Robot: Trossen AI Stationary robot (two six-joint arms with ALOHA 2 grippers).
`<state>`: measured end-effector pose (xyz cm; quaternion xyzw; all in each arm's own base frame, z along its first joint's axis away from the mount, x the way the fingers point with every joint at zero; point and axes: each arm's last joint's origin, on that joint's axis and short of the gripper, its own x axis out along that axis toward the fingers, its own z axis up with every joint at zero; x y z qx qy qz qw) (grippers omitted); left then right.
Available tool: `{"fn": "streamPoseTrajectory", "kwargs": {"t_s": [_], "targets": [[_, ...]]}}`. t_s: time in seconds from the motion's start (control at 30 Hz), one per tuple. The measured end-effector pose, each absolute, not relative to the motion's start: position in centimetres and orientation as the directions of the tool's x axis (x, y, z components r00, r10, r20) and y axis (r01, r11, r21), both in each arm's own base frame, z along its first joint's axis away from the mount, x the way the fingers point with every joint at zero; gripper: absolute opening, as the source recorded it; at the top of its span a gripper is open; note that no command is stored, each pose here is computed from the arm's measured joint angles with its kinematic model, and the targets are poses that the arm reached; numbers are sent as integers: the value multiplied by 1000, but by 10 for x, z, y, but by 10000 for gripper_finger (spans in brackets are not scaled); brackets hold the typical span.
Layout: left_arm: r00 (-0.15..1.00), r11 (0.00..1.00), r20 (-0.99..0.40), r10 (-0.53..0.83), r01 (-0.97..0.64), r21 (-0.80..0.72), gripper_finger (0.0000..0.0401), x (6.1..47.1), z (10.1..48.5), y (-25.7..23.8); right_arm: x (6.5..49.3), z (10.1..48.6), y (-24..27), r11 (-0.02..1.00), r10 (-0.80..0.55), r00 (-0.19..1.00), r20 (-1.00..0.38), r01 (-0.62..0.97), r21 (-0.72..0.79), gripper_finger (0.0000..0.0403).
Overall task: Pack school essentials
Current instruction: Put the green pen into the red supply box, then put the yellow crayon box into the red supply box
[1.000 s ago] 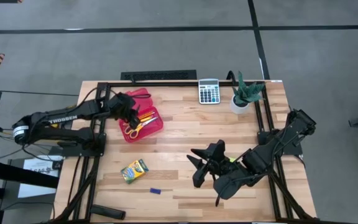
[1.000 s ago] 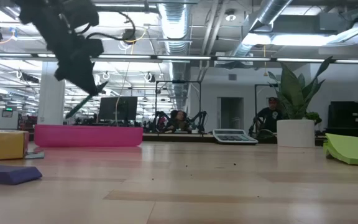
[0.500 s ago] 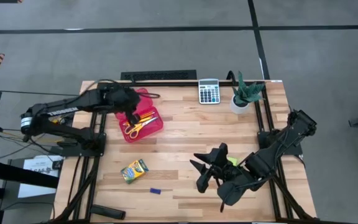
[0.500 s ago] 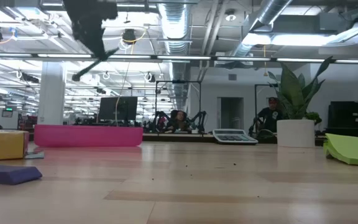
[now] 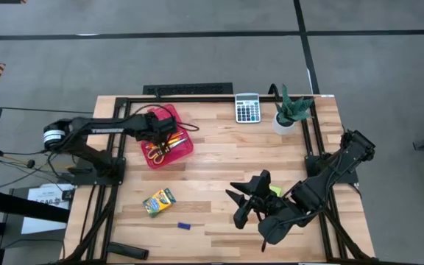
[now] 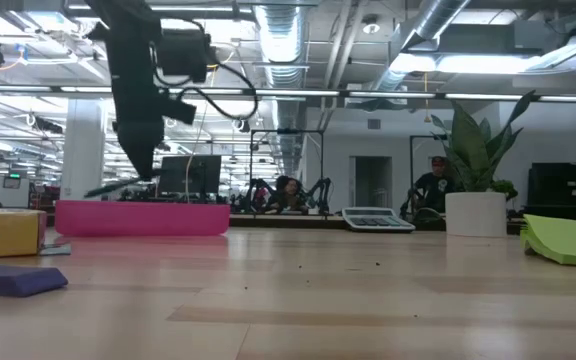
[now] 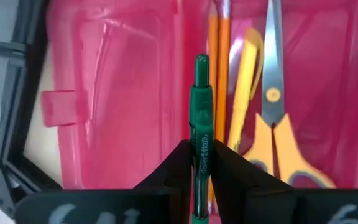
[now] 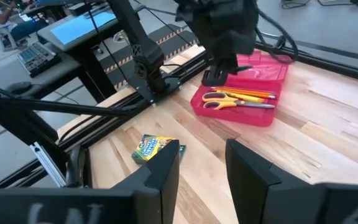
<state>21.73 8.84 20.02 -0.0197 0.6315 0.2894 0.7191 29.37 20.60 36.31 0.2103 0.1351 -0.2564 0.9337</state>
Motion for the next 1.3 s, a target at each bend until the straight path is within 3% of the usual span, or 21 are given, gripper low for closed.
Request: {"fn": "streamPoseTrajectory", "kwargs": {"t_s": [0.33, 0.83, 1.0, 1.17, 1.3], "targets": [[-60, 871, -935, 351, -347, 349, 42, 230, 170, 94, 291, 363, 210, 780, -410, 838, -360, 526, 337, 133], [-87, 862, -928, 361, -350, 368, 122, 234, 164, 95, 290, 364, 212, 781, -402, 843, -358, 519, 347, 129], [97, 907, -978, 187, -400, 133, 165, 238, 199, 81, 290, 363, 212, 782, -400, 843, -360, 519, 346, 132], [367, 916, -920, -139, -304, -260, 206, 222, 244, 41, 290, 363, 214, 792, -356, 849, -391, 496, 357, 139], [427, 898, -885, -188, -290, -331, 224, 191, 262, 4, 293, 357, 215, 802, -307, 844, -440, 478, 358, 151]]}}
